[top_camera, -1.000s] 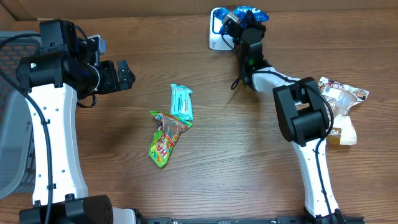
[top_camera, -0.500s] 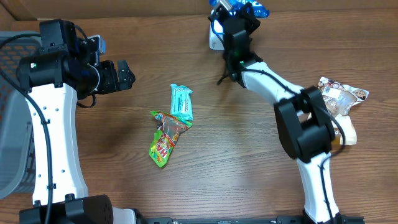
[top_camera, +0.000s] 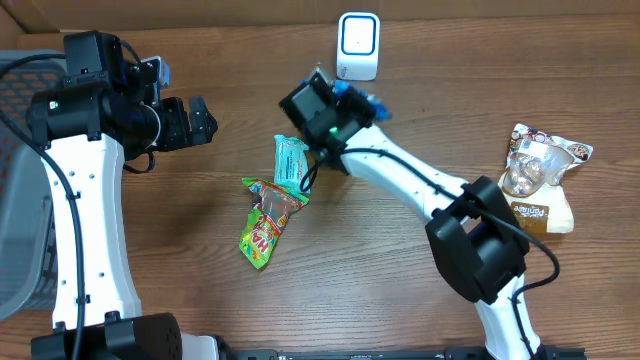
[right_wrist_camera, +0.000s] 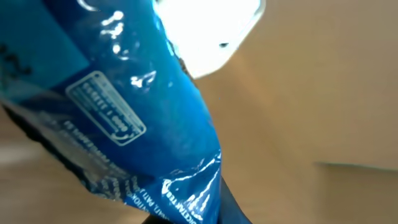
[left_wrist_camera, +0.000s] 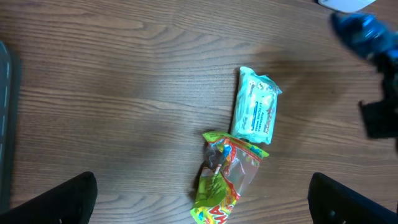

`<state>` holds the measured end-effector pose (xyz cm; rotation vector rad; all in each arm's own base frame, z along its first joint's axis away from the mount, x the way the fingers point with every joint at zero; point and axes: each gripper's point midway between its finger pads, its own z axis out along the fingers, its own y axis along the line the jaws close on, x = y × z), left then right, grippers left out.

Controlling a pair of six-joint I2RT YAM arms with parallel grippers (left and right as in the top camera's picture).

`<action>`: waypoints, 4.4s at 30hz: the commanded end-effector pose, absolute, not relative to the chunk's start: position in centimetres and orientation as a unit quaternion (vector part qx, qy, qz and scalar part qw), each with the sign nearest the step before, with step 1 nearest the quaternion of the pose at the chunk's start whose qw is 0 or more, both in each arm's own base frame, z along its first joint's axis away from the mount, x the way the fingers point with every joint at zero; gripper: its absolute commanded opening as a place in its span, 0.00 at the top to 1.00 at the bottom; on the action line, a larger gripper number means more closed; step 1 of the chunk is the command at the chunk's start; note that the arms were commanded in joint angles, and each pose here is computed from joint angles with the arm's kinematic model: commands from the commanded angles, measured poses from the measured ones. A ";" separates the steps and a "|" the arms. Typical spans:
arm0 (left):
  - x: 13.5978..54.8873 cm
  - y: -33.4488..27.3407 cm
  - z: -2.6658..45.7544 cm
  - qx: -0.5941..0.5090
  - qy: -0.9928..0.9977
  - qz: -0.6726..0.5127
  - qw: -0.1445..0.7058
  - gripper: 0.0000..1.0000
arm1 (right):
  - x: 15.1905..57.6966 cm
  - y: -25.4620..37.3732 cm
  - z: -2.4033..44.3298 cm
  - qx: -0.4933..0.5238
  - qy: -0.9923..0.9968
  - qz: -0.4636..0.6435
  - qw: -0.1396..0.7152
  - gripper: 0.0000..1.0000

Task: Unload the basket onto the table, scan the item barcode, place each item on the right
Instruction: 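Carry the Oreo pack right and set it beside the bread bag, then release the Oreo pack and move the right gripper to the wipes pack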

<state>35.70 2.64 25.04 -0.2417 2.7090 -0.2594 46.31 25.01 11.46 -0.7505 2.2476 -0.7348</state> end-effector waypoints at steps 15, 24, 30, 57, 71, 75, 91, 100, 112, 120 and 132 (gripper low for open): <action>35.6 2.4 25.0 -0.074 0.972 -0.097 0.203 0.00 | 40.7 6.5 19.0 0.182 0.966 0.068 0.170 0.96; 35.6 2.4 25.0 -0.074 0.972 -0.097 0.203 0.00 | 39.0 -1.2 7.4 0.255 0.959 0.083 0.094 0.96; 35.6 2.4 25.0 -0.074 0.972 -0.097 0.203 0.00 | 38.3 -0.3 3.2 0.136 0.978 0.113 0.111 0.95; 35.6 2.4 25.0 -0.074 0.972 -0.097 0.203 0.00 | 40.7 0.0 10.6 0.156 0.955 0.223 0.121 0.23; 35.6 2.3 25.0 -0.074 0.972 -0.097 0.203 0.00 | 44.3 14.9 14.3 0.044 0.927 0.326 0.180 0.27; 35.6 2.4 25.0 -0.074 0.972 -0.097 0.203 0.00 | 43.9 21.4 13.7 -0.023 0.921 0.340 0.190 0.25; 35.6 2.4 25.0 -0.074 0.972 -0.097 0.203 0.00 | 39.3 35.7 2.9 -0.092 0.920 0.365 0.110 0.20; 35.6 2.4 25.0 -0.074 0.972 -0.097 0.203 0.00 | 37.7 38.0 0.9 -0.082 0.927 0.354 0.097 0.62; 35.6 2.4 25.0 -0.074 0.972 -0.097 0.203 0.01 | 39.7 31.0 4.0 -0.041 0.921 0.384 0.052 0.96; 35.6 2.3 25.0 -0.074 0.972 -0.097 0.203 0.00 | 38.1 22.4 4.6 -0.056 0.948 0.313 0.007 0.96; 35.6 2.3 25.0 -0.074 0.972 -0.097 0.203 0.01 | 40.1 14.3 9.3 -0.021 0.991 0.112 0.073 0.96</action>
